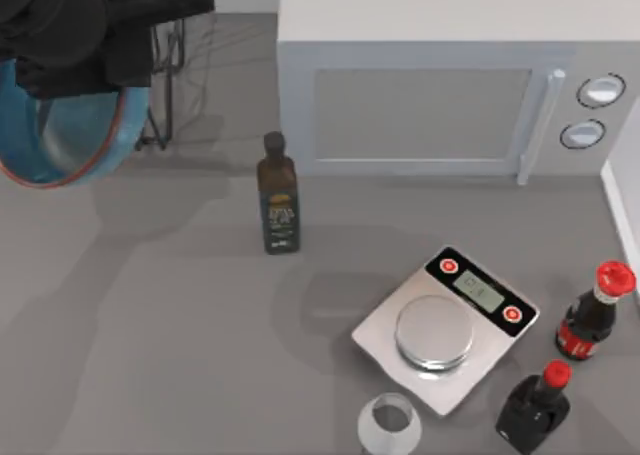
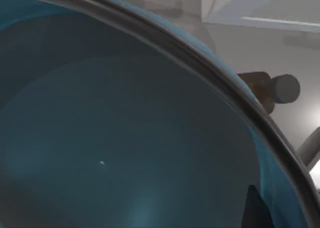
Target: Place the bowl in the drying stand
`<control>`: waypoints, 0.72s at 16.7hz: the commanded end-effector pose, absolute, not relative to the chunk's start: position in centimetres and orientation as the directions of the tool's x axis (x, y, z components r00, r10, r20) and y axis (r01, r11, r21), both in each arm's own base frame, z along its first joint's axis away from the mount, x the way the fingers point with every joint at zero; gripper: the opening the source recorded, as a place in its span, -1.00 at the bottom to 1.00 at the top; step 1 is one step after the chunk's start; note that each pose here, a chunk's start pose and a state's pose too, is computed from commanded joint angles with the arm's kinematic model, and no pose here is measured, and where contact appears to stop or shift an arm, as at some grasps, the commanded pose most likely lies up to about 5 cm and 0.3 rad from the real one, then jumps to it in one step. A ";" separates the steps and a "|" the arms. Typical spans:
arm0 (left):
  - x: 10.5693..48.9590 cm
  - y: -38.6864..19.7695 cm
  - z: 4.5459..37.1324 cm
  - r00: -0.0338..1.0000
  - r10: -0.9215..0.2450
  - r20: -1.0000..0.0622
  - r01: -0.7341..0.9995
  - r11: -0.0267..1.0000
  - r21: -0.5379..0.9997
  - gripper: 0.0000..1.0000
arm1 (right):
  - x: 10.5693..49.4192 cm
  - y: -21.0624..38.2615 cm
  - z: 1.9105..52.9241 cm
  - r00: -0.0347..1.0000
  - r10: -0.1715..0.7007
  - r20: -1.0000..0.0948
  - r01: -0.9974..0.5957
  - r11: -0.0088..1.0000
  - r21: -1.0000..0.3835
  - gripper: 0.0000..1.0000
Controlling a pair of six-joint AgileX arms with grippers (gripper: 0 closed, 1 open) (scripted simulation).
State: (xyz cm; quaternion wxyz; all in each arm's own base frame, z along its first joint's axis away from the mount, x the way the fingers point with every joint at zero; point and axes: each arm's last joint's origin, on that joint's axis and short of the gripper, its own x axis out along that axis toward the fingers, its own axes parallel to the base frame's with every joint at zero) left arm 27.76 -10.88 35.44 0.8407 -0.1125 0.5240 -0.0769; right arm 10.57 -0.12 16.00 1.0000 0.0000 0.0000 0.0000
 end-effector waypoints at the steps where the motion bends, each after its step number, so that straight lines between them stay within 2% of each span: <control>1: 27.6 -9.9 35.8 0.489 -0.258 -0.833 0.030 0.960 -0.279 -1.00 | 10.6 -0.1 16.0 1.000 0.000 0.000 0.000 1.000 0.000 1.00; 5: 26.7 -6.6 37.6 0.689 -0.289 -0.665 0.112 0.949 -0.296 -1.00 | 10.6 -0.1 16.0 1.000 0.000 0.000 0.000 1.000 0.000 1.00; 9: 23.7 -1.6 40.7 0.919 -0.210 -0.333 0.145 0.967 -0.210 -1.00 | 10.6 -0.1 16.0 1.000 0.000 0.000 0.000 1.000 0.000 1.00; 12: 20.4 1.5 41.7 0.988 -0.102 -0.120 0.091 0.992 -0.093 -1.00 | 10.6 -0.1 16.0 1.000 0.000 0.000 0.000 1.000 0.000 1.00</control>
